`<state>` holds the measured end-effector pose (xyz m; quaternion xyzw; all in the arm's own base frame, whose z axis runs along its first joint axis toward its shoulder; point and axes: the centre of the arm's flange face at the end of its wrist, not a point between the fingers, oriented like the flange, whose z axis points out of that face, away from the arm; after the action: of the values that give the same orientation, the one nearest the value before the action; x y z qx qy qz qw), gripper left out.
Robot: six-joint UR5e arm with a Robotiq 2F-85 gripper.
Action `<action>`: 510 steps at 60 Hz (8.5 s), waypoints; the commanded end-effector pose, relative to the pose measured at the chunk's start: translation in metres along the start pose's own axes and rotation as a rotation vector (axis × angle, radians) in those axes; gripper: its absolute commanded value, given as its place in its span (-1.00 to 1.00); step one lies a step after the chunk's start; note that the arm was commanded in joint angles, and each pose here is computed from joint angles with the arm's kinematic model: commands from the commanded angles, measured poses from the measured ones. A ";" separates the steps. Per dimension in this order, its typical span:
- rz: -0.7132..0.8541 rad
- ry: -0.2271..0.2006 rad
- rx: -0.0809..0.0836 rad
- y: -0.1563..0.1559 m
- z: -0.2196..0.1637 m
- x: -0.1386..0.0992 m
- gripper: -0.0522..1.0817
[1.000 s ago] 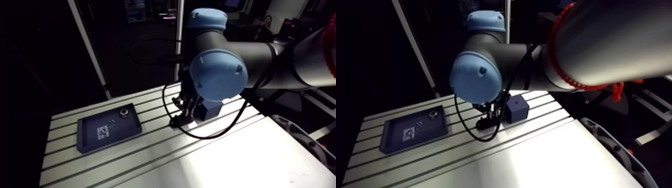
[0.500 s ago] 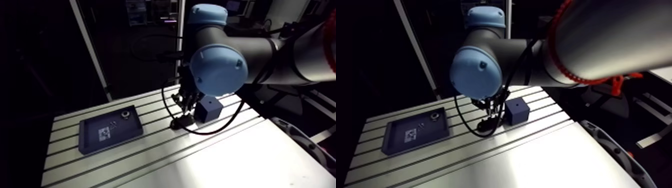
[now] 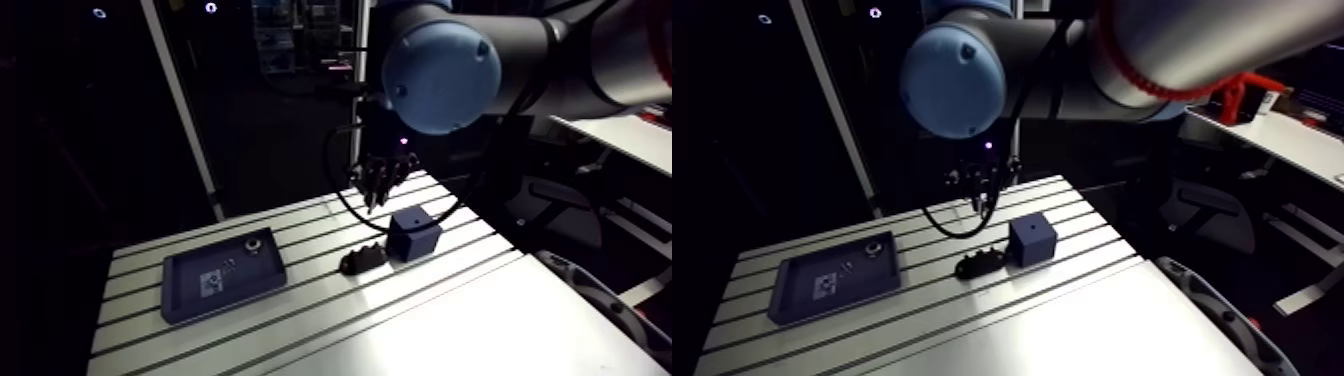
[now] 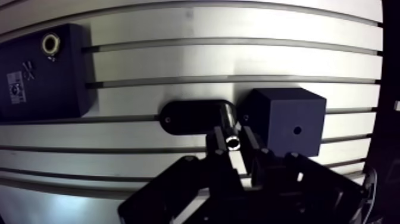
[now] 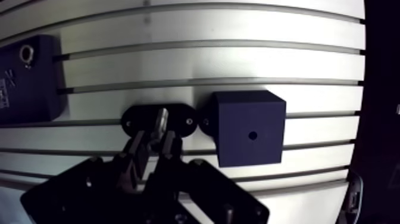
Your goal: Pick up the M10 bolt and insert it into the hole until fully seated.
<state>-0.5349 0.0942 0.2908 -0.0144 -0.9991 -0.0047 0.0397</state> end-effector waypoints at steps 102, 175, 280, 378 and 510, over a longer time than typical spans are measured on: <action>0.188 -0.414 0.039 0.102 0.000 0.056 0.99; 0.189 -0.424 0.043 0.106 0.033 0.052 0.99; 0.190 -0.432 0.046 0.106 0.038 0.049 0.99; 0.184 -0.425 0.043 0.104 0.035 0.047 0.99; 0.181 -0.430 0.046 0.105 0.042 0.048 0.99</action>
<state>-0.5838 0.2016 0.2555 -0.1039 -0.9793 0.0242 -0.1719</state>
